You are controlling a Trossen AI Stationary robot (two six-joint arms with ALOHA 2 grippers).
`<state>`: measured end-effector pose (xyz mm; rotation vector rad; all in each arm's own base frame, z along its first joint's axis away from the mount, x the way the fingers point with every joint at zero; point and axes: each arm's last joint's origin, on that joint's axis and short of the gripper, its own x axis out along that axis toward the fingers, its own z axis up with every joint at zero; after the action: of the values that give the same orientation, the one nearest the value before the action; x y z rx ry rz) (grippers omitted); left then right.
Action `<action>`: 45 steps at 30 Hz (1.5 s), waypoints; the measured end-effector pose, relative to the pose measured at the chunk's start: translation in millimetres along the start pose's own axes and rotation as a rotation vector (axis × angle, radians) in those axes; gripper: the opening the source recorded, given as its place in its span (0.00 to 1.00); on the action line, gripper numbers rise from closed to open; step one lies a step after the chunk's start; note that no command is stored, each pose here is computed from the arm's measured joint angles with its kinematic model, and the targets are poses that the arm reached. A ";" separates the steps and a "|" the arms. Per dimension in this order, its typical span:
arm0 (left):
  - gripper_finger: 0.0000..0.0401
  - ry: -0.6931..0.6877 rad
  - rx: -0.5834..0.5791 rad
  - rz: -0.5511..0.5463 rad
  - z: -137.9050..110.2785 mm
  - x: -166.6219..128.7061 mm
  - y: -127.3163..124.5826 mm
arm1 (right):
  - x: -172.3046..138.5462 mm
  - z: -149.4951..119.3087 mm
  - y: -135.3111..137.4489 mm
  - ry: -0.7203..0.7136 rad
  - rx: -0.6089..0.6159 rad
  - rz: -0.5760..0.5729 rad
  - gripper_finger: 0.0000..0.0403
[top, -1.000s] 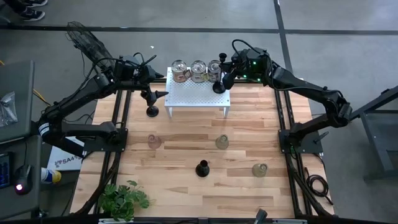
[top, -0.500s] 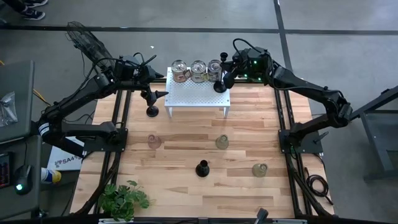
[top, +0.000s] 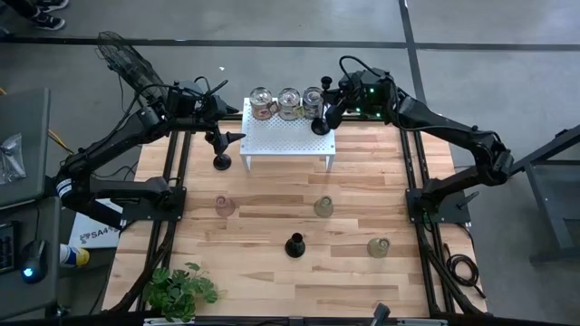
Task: Pick & Place candle stick holders
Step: Put the top right black candle holder on the shelf, then align the top black candle holder on the shelf with the other black candle holder
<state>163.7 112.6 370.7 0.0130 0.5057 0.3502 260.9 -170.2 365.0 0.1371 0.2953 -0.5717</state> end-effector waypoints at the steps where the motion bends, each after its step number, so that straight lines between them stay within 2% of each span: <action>1: 0.99 0.000 0.000 0.000 0.0 0.0 0.0 | 0.0 -0.2 0.0 0.002 0.001 0.001 0.07; 9: 0.99 0.000 0.000 0.000 0.0 0.0 0.0 | 0.6 -1.3 0.4 0.009 0.006 0.015 0.16; 18: 0.99 0.002 0.000 0.007 0.0 0.0 0.2 | -13.8 1.3 0.6 0.021 0.003 0.012 0.40; 23: 0.99 0.041 -0.018 0.047 -3.3 -0.8 0.7 | -33.7 -0.3 -0.8 0.081 -0.022 -0.041 0.49; 29: 0.99 0.086 -0.063 0.081 -11.5 -5.0 -1.0 | -52.2 -7.5 -2.1 0.185 -0.029 -0.082 0.51; 34: 0.99 0.100 -0.116 0.143 -32.7 -7.2 -4.5 | -58.2 -12.0 -3.0 0.216 -0.051 -0.110 0.51; 40: 0.99 0.037 -0.194 0.178 -53.7 -25.7 -13.0 | -61.9 -33.3 -4.3 0.243 -0.057 -0.120 0.51; 45: 0.99 -0.055 -0.226 0.181 -64.5 -47.6 -20.8 | -70.1 -54.3 -5.1 0.198 -0.049 -0.120 0.51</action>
<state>100.8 72.5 334.6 -0.1505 0.4089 0.5813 189.2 -127.3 335.2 0.1290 0.5120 -0.6708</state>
